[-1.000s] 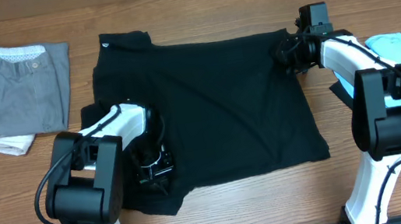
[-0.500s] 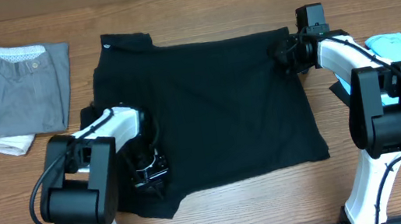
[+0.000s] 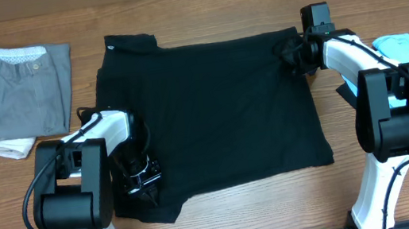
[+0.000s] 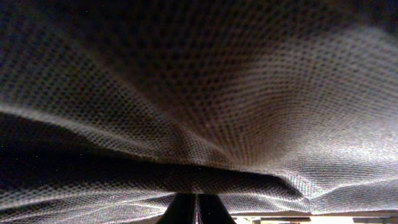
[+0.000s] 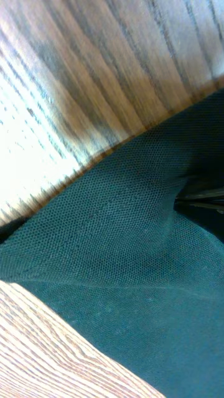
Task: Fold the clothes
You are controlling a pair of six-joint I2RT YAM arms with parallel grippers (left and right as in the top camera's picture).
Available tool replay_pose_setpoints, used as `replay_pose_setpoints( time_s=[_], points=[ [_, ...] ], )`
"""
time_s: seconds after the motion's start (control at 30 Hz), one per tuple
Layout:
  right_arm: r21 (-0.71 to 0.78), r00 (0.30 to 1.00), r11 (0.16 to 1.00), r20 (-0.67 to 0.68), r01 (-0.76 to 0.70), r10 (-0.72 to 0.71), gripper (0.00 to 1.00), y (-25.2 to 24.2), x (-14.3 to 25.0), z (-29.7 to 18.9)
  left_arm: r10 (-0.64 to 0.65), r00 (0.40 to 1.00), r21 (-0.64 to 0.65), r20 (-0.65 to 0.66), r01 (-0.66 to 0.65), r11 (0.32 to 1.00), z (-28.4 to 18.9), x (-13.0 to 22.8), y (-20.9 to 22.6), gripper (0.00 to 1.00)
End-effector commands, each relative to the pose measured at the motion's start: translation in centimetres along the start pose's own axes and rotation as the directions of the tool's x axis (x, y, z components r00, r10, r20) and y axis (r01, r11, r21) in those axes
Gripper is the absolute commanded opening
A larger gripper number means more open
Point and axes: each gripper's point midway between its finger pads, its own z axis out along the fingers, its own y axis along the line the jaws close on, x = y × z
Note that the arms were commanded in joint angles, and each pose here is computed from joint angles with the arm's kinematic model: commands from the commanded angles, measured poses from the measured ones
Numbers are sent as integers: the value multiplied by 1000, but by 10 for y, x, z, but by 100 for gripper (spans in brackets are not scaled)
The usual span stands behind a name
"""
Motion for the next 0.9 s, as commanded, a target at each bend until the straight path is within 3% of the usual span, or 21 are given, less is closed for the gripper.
replay_pose_setpoints(
  time_s=[0.0,0.2,0.3,0.37,0.43,0.47,0.53,0.63,0.67,0.73,0.77,0.8,0.87],
  points=[
    [95,999,995,24,-42,40,4,-24,-2,2,-131,991,-132,-37,125,983,23,-2,33,4],
    [32,995,999,95,-31,27,5,-2,-20,-41,-97,995,-106,19,98,990,5,-10,24,4],
    [4,990,1000,142,-25,24,14,8,-29,-69,-68,993,-77,93,76,994,-14,-13,16,4],
    [-18,984,1000,179,-20,23,37,16,-35,-90,-36,985,-52,167,45,998,-31,-13,8,4],
    [-38,978,999,208,-9,17,73,21,-39,-107,-10,972,-31,234,18,999,-46,-12,1,4],
    [-46,976,999,218,4,6,82,24,-40,-114,2,963,-18,270,3,1000,-55,-12,-3,4],
    [-54,973,999,230,9,4,90,26,-41,-125,19,944,3,330,-21,1000,-70,-11,-8,7],
    [-52,974,999,227,8,4,92,25,-38,-137,28,919,30,394,-43,999,-89,-8,-13,17],
    [-47,975,999,221,6,5,92,24,-35,-140,29,913,36,406,-48,998,-93,-7,-14,24],
    [-41,976,999,216,5,4,92,22,-32,-149,32,902,45,430,-57,997,-99,-6,-15,57],
    [-45,975,999,221,6,4,92,23,-31,-155,37,899,46,437,-63,997,-101,-6,-16,85],
    [-53,972,999,233,8,5,92,24,-32,-164,43,894,48,447,-71,996,-103,-7,-17,100],
    [-68,964,998,265,12,6,92,27,-34,-183,49,890,56,452,-83,995,-106,-7,-19,100]
  ],
)
